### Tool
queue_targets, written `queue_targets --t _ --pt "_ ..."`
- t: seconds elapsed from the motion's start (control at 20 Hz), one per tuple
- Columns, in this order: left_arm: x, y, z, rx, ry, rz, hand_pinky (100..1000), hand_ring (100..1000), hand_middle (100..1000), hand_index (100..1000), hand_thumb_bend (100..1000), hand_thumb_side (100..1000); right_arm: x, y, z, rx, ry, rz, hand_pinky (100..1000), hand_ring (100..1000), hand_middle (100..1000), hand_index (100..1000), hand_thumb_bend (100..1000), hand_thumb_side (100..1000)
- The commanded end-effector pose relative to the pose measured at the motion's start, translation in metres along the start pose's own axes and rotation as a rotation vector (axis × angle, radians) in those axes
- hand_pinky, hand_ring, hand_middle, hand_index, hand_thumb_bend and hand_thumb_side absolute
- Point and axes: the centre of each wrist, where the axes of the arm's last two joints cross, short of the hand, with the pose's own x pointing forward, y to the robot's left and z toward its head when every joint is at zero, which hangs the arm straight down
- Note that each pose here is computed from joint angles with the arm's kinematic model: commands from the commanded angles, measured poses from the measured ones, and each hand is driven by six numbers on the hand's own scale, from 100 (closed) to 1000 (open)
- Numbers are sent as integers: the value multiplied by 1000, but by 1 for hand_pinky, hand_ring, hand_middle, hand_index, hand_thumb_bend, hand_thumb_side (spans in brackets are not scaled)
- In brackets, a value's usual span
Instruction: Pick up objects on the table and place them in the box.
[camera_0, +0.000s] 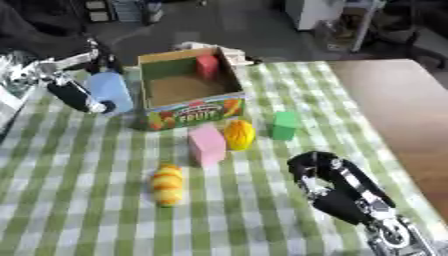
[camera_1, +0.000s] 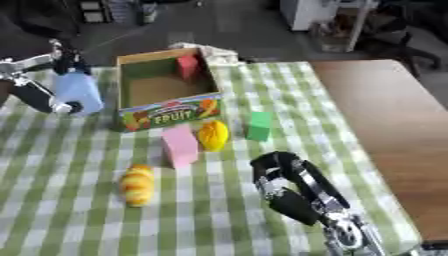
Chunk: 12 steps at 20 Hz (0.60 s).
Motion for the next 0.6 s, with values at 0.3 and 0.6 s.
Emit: queue_targets --t 0.3,0.6 --pt "-6 -4 -26 71 12 -60 636 546 558 758 434 131 8 -1 -6 16 -40 0 660 739 585 700 100 501" --pt "-12 -27 -33 111 68 -70 644 575 589 783 436 131 9 0 -7 23 -44 -3 660 738 585 700 100 503"
